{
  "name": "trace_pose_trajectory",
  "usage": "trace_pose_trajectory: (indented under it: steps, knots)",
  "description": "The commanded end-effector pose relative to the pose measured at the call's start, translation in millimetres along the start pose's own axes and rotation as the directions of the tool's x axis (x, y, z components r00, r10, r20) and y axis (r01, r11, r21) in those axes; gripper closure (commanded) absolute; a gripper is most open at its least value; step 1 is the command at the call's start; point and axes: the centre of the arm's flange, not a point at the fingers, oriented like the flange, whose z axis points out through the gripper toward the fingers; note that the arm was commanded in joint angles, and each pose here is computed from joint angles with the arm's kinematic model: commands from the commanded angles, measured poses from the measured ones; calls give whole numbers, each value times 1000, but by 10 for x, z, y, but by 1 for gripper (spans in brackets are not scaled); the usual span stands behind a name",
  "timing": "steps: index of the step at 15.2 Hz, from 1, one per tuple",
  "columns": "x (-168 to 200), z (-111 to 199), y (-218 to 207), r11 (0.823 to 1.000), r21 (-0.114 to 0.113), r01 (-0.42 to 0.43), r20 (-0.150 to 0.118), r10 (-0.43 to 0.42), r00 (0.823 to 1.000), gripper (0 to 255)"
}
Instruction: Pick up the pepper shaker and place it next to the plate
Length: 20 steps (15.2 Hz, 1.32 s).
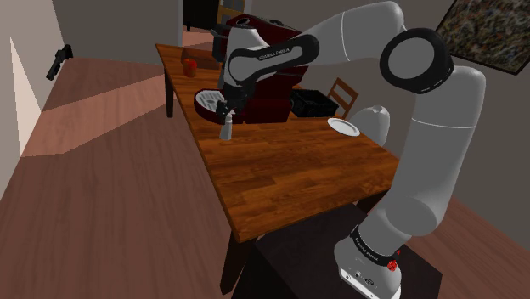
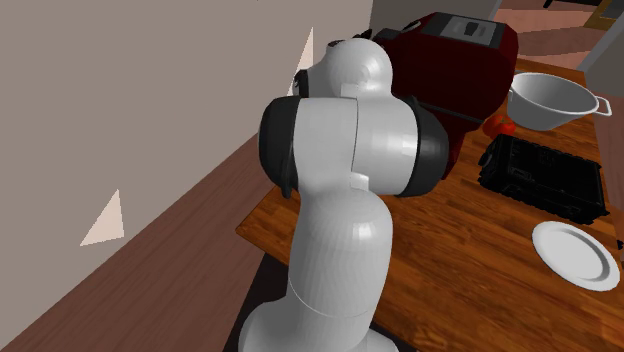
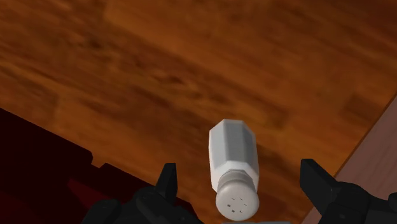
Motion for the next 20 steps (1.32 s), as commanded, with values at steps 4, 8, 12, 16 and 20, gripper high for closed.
trace_pose_trajectory:
  steps: [4, 8, 12, 16, 20]
  knots:
    - [0, 4, 0, 1000, 0, 0, 0, 0, 1000, 0]
    - [0, 4, 0, 1000, 0, 0, 0, 0, 1000, 255]
    - [0, 4, -1, 1000, 0, 0, 0, 0, 1000, 255]
    - [2, -101, 7, 1000, 0, 0, 0, 0, 1000, 255]
    - [8, -311, 22, 1000, 0, 0, 0, 0, 1000, 255]
